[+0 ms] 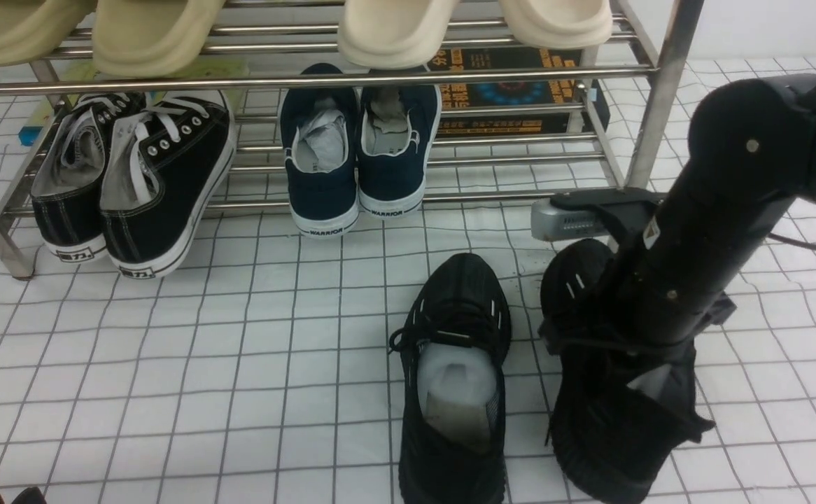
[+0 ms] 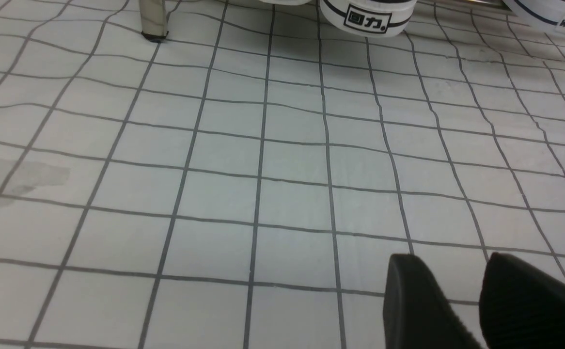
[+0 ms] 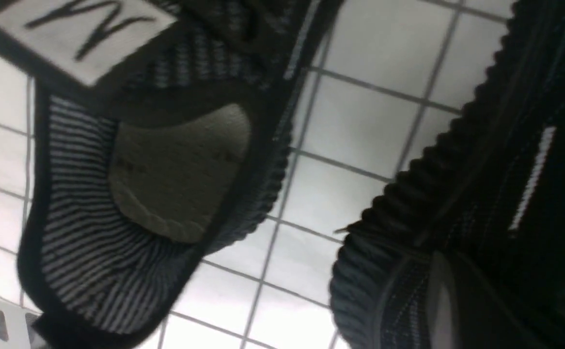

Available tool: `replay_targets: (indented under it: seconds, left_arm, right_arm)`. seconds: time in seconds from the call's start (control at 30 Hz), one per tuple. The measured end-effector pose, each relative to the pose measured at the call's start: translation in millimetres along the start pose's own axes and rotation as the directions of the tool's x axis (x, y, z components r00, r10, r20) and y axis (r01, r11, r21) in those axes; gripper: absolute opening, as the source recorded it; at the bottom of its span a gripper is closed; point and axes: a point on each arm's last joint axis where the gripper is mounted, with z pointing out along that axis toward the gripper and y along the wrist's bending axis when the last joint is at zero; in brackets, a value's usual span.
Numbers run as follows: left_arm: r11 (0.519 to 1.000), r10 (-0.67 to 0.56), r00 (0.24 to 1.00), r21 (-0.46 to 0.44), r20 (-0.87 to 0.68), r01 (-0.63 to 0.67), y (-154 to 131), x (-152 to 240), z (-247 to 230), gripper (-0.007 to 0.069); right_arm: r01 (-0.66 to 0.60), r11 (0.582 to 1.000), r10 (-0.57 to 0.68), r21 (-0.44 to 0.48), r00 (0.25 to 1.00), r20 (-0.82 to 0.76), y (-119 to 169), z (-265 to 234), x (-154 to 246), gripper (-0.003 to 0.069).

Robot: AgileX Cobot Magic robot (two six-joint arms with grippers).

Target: Take the shoes off the shelf with your hand from the white checkered tablecloth.

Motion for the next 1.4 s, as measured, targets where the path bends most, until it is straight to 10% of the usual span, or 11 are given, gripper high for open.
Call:
replay_targets:
  seconds: [0.53, 0.77, 0.97, 1.4]
  left_arm:
    - [1.0, 0.0, 1.0, 0.0, 0.0, 0.0, 0.0, 0.0, 0.0, 0.0239]
    - [1.0, 0.0, 1.0, 0.0, 0.0, 0.0, 0.0, 0.0, 0.0, 0.0239]
    - [1.0, 0.0, 1.0, 0.0, 0.0, 0.0, 0.0, 0.0, 0.0, 0.0239]
    - [1.0, 0.0, 1.0, 0.0, 0.0, 0.0, 0.0, 0.0, 0.0, 0.0239]
  right_arm:
    - [0.165, 0.982, -0.175, 0.09, 0.978, 0.116, 17.6, -81.0, 16.1, 0.0416]
    - [0.199, 0.971, -0.23, 0.131, 0.926, 0.301, 11.4, -146.5, 62.5, 0.0286]
    - [0.205, 0.966, -0.258, 0.16, 0.84, 0.478, -16.6, -187.1, 160.8, 0.0003]
    - [0.343, 0.934, -0.229, 0.102, 0.356, 0.906, -41.5, -107.8, 201.0, -0.0014]
